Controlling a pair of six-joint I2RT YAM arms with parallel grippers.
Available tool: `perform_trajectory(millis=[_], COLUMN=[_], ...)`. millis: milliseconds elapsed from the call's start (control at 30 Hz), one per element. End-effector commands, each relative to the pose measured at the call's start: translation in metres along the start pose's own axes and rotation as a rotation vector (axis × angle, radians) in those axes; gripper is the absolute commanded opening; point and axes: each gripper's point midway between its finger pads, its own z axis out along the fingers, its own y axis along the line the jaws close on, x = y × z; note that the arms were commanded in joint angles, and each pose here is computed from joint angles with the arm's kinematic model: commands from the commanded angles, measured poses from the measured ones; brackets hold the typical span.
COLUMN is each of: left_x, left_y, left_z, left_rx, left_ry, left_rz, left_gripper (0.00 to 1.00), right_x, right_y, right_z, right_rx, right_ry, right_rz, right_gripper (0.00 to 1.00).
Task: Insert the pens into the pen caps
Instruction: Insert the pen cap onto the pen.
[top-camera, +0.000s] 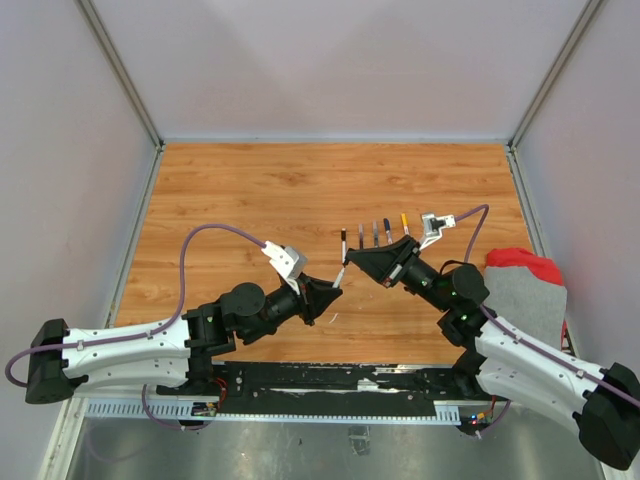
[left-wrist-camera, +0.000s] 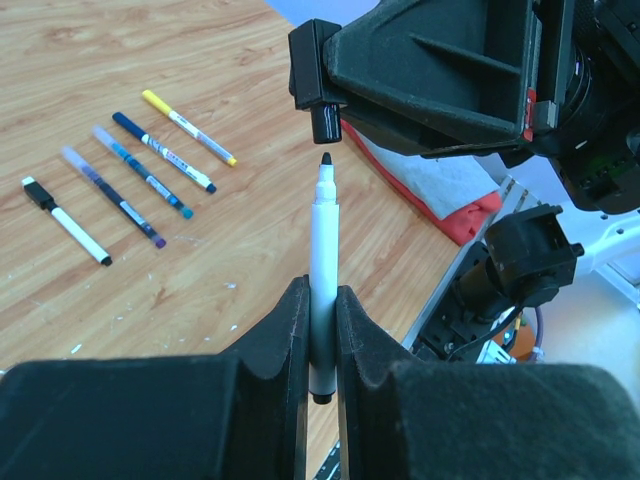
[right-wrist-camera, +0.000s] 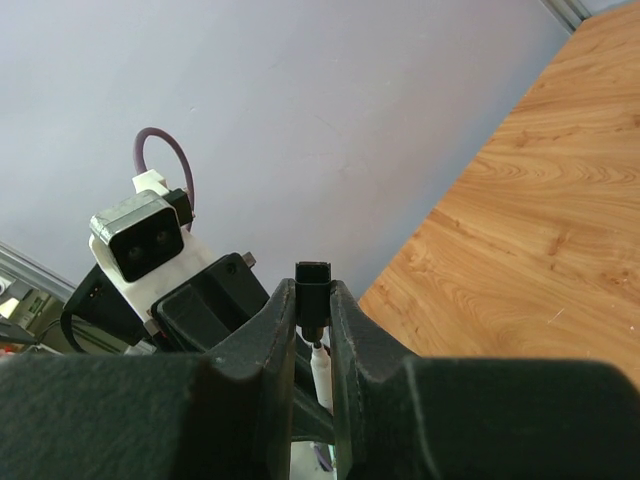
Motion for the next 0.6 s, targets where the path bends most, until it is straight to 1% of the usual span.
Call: perform_trajectory(millis=[0, 567], left_x=[-0.0076, -0.0119], left_y=[-0.0032, -0.0037], left_z=[-0.0008, -0.0007], left_rx=[0.008, 0.004], left_ry=[-0.036, -0.043], left_rz=[-0.007, -0.006], left_gripper=[0.01, 0.01], right_x=[0.0037, 0.0097], right_y=[0.0079, 0.0059], right_z=[0.0005, -0.0030], right_rx=[-0.033, -0.028], right_ry=[0.013, 0.037], right_rz=[-0.011, -0.003], right_gripper=[0.01, 0.00])
